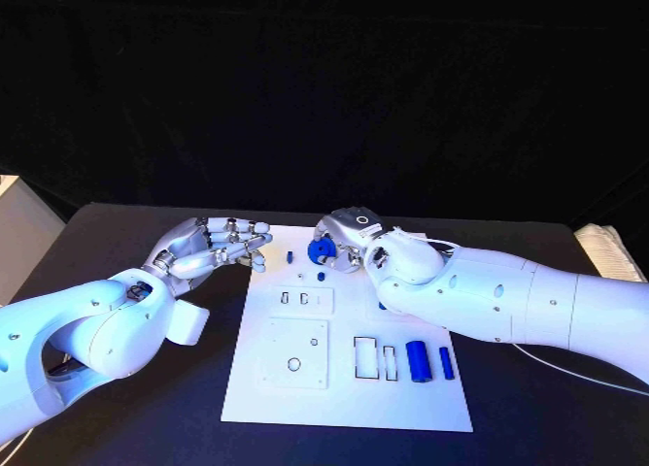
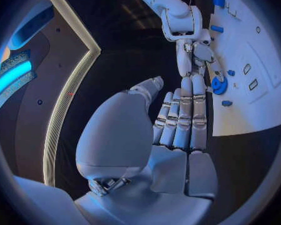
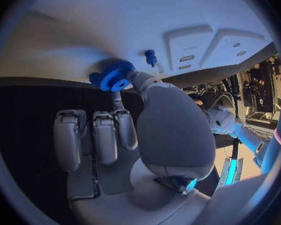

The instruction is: Assemble the parts on the task board

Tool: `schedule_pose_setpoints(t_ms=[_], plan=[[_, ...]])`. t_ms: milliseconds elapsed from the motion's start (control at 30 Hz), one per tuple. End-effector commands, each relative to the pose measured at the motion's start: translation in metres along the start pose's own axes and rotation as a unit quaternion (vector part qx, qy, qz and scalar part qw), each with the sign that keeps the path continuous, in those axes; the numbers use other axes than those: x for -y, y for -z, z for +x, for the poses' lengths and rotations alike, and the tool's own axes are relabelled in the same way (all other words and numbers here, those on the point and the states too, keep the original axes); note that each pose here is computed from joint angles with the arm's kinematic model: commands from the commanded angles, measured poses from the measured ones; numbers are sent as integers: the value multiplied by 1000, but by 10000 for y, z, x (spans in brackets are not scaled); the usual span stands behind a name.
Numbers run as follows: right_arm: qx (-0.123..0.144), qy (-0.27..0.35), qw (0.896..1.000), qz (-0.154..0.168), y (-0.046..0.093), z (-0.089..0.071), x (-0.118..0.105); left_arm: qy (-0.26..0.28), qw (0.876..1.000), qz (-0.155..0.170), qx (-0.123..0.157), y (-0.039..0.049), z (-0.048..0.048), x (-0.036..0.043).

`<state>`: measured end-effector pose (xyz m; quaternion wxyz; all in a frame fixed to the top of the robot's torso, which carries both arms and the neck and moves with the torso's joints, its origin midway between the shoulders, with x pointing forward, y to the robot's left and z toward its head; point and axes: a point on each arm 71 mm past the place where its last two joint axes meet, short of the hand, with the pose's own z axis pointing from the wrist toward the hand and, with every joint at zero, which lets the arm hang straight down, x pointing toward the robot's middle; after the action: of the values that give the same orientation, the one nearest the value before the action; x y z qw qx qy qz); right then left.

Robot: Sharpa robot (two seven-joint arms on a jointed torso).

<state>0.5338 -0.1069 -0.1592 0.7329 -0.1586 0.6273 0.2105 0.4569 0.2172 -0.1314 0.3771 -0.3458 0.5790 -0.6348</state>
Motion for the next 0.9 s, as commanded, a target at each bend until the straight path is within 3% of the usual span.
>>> schedule_pose_setpoints(t_ms=[33, 500, 900], plan=[[-8, -10, 1000, 0, 4, 27, 21, 2, 1000, 4, -11, -6, 24, 13], [-23, -40, 999, 2, 52, 46, 97, 2, 1000, 2, -11, -11, 13, 5], [-46, -59, 997, 29, 104, 90, 219, 2, 1000, -3, -14, -14, 15, -3]])
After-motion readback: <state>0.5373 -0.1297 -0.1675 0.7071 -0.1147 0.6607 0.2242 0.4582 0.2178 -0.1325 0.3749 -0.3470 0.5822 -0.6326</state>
